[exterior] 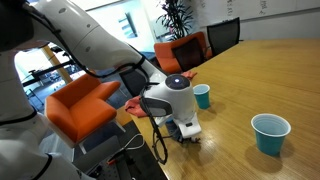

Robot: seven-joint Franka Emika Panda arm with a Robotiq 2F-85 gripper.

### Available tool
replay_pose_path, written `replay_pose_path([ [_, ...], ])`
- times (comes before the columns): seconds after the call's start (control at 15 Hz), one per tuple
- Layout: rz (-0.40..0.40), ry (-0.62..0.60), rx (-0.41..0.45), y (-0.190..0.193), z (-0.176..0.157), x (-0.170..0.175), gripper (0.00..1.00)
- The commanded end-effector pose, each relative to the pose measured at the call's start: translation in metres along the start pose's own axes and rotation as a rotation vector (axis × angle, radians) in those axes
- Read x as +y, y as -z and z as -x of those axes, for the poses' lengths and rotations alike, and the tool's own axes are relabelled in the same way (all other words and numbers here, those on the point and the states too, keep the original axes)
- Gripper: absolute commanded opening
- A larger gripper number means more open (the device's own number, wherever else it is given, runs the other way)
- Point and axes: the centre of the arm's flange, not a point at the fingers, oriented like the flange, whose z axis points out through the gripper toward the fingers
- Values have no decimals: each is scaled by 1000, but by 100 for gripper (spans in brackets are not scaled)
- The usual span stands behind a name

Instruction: Put two sweets in the left blue cup

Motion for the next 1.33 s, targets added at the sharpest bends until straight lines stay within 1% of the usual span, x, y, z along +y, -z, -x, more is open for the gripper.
replay_pose_path([
  [0.0,-43,7,43,18,4,-2,1],
  [0.2,-81,12,79,50,10,-8,1],
  [0.33,-123,34,89,77,18,-14,1],
  [0.53,-209,116,128,120,32,-30,1],
  [0.67,-276,186,130,147,37,-48,1],
  [0.8,-356,225,99,170,39,-69,1],
  [1.0,-463,250,10,196,38,-107,1],
  [1.13,-496,258,-46,206,35,-131,1],
  [1.27,-495,260,-97,210,31,-154,1],
])
